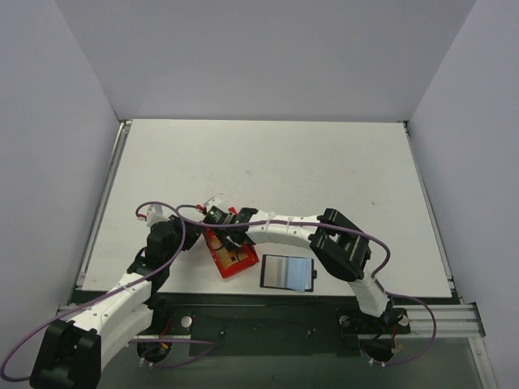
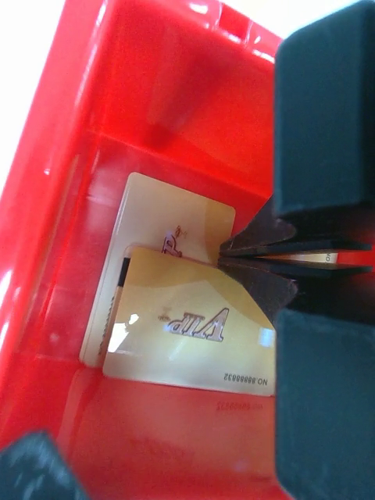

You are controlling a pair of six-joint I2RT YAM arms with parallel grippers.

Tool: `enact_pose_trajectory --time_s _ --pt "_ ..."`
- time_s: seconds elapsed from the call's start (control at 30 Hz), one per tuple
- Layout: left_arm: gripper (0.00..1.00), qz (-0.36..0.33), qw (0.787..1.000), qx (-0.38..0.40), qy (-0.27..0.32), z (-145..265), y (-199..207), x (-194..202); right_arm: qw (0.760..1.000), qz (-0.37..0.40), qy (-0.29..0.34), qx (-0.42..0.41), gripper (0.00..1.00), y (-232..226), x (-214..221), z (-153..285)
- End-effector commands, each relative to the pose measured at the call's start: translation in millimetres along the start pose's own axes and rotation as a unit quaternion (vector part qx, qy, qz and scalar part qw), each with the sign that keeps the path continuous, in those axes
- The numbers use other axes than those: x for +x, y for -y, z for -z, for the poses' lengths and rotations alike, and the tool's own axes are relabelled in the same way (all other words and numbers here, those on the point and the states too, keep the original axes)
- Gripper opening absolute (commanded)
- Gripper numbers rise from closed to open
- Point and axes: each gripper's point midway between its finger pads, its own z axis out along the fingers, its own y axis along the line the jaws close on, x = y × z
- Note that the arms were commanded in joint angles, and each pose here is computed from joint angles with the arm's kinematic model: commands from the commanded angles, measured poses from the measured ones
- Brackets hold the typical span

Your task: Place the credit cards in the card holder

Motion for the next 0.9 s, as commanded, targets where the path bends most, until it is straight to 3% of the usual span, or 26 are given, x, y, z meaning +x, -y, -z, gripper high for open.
enact_pose_trajectory --time_s 0.0,0.37,0.87 --pt "0.0 -0.007 1.0 -0.015 -0.012 0 -6 5 0.999 0.021 -0.025 0.027 0.0 6 7 2" --pt "0.0 -0.009 1.0 -0.013 -0.014 1 -5 5 0.998 0.029 -0.038 0.045 0.0 7 15 2" --pt "0.0 -0.007 1.0 -0.019 -0.016 1 -9 7 0.999 -0.005 -0.026 -0.042 0.0 -18 13 3"
